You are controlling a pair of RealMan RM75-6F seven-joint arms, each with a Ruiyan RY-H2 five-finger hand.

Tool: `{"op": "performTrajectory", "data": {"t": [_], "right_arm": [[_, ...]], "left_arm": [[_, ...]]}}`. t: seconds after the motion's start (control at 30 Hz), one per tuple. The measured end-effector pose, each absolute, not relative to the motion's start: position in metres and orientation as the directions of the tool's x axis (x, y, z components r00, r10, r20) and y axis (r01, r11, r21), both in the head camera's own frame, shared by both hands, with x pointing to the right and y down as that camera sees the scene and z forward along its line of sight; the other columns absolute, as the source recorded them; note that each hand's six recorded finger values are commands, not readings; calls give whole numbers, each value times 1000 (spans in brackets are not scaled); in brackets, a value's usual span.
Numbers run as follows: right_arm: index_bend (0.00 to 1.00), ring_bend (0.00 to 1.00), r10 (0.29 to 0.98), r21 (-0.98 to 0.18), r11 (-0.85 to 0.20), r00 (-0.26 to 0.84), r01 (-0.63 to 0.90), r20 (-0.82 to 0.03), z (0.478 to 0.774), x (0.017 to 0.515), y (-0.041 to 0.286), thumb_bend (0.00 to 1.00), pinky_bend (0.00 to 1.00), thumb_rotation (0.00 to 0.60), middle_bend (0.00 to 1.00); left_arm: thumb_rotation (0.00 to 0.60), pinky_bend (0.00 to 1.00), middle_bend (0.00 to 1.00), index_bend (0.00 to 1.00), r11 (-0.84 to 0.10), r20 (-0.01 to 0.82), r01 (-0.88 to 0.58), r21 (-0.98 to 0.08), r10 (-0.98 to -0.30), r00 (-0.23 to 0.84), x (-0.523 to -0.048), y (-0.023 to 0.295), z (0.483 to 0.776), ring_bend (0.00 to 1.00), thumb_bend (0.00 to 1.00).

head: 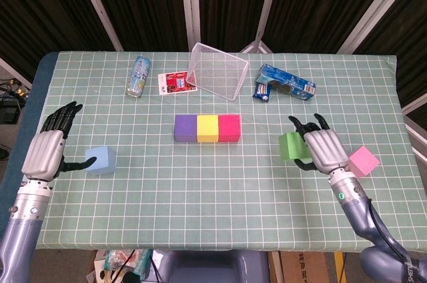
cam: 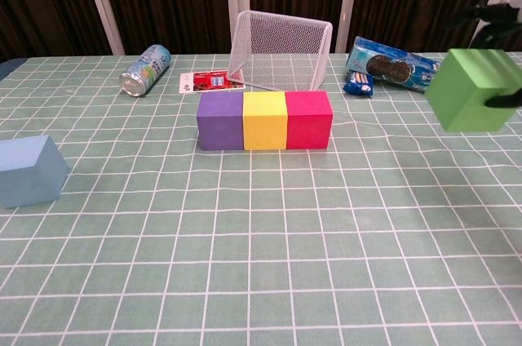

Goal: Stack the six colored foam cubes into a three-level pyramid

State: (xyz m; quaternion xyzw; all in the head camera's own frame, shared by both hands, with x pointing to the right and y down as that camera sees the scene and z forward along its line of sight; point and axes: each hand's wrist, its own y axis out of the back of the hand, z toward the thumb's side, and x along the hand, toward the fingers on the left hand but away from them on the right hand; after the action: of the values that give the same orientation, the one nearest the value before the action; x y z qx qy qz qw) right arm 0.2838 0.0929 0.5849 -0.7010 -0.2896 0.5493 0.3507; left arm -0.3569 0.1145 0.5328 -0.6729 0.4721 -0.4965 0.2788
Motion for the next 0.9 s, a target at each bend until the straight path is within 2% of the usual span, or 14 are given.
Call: {"op": "performTrajectory", "data": {"t": [0.2,0.4,0.63,0.77,0.9], "right_arm": [[16,242,778,-817,-576,284,-33,-560,574,237,63,315,0,600,389],[16,241,749,-806,-583,319,-100,-581,579,184,43,315,0,600,390],[16,241,706,-748,-656,272,-96,-654,600,142,34,315,0,600,390],[16,242,697,-743,-661,279,-109,-661,605,100,26,315,0,600,389],[16,242,704,-740,-666,247,-96,-666,611,83,17,315,0,600,390]], "left_arm": [[600,62,0,0,-395,400,-357,-847,-914,62,-357,114,530,0,36],[600,62,0,0,-396,403,-362,-844,-913,59,-359,113,529,0,36],[600,62,0,0,-403,413,-378,-834,-909,56,-362,112,530,0,36],[600,62,0,0,-406,420,-388,-828,-906,51,-365,111,531,0,36],[600,53,0,0,-408,424,-398,-821,-904,52,-366,110,530,0,36]]}}
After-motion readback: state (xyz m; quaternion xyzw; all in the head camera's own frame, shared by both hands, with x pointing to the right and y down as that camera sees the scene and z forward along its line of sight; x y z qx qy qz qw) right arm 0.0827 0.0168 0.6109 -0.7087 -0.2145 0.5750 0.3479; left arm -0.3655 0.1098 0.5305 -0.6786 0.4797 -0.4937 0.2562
